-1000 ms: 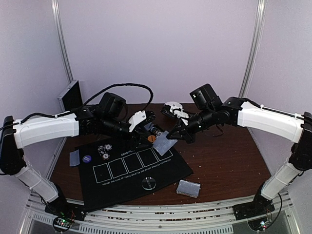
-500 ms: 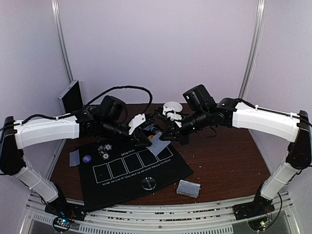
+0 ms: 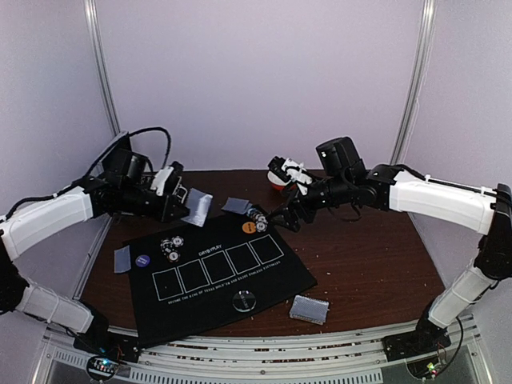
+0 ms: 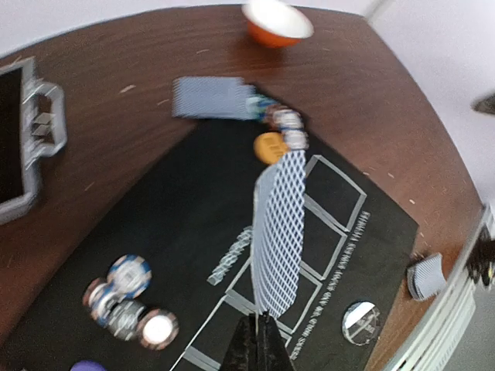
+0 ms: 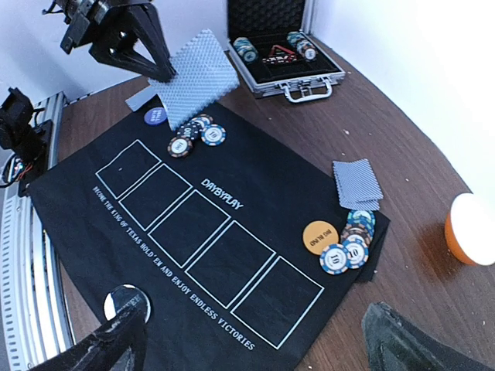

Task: Distribute texas hold em gaming equipment
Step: Pass from the right arm to the left, then distribute the poker card in the small blind area.

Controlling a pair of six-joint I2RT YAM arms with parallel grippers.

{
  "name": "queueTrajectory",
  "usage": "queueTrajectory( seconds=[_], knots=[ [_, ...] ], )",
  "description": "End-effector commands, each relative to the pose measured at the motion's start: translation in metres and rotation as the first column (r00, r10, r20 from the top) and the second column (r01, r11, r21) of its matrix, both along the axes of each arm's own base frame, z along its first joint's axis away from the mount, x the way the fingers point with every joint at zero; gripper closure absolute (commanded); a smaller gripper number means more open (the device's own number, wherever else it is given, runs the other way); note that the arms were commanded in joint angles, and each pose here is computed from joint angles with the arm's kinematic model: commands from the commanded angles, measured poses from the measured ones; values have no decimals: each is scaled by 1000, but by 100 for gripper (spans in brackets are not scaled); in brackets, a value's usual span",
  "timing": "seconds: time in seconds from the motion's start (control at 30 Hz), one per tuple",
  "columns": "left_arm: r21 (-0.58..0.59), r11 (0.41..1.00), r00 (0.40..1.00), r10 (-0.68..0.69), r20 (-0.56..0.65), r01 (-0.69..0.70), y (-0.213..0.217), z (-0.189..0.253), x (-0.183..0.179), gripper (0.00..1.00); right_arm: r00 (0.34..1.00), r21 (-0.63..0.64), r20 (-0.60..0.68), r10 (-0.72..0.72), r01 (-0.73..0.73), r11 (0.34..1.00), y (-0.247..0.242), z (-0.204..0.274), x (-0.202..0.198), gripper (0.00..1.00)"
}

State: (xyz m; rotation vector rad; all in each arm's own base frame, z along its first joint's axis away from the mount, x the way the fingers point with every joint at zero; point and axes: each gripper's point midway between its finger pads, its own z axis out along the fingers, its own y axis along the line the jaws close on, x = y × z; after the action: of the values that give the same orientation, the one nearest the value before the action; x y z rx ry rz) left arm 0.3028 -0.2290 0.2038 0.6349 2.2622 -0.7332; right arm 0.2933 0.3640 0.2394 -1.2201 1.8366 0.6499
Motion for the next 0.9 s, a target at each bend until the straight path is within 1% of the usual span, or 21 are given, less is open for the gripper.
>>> queueTrajectory(
  seconds=[0.0,0.07,0.1,0.17,0.27,0.33,0.43,0.5,0.53,0.77,0.87],
  knots=[
    [39,895,847,434,-307,-444,119,-27,-16,100,998,76,11,-70,68,995,-13,6,9,0],
    [77,830,755,538,-375,-553,154,-37,-28,100,998,87,6,-63,62,994,-15,-1,9,0],
    [150,792,707,599,-377,-591,168,-45,-33,100,998,91,4,-58,57,994,-16,-4,10,0],
    [215,743,639,660,-396,-634,185,-58,-39,100,999,97,-1,-50,50,994,-19,-11,11,0],
    [283,620,513,774,-370,-732,224,-65,-41,100,999,116,-20,-26,28,993,-23,-16,14,0],
    [323,546,442,829,-344,-773,246,-67,-45,100,999,126,-37,-5,10,992,-26,-18,15,0],
    [358,511,399,850,-343,-781,258,-78,-52,100,998,135,-55,21,-13,991,-30,-23,17,0],
    [375,472,358,871,-335,-798,272,-85,-56,100,998,132,-63,31,-23,991,-33,-26,20,0],
    [372,466,353,874,-334,-802,275,-86,-55,100,997,129,-67,34,-25,991,-35,-27,21,0],
    [372,491,388,865,-318,-788,281,-90,-39,100,994,141,-100,39,-25,990,-45,-33,29,0],
    [369,519,404,847,-346,-771,277,-101,-35,100,993,138,-109,39,-24,990,-47,-36,30,0]
  ],
)
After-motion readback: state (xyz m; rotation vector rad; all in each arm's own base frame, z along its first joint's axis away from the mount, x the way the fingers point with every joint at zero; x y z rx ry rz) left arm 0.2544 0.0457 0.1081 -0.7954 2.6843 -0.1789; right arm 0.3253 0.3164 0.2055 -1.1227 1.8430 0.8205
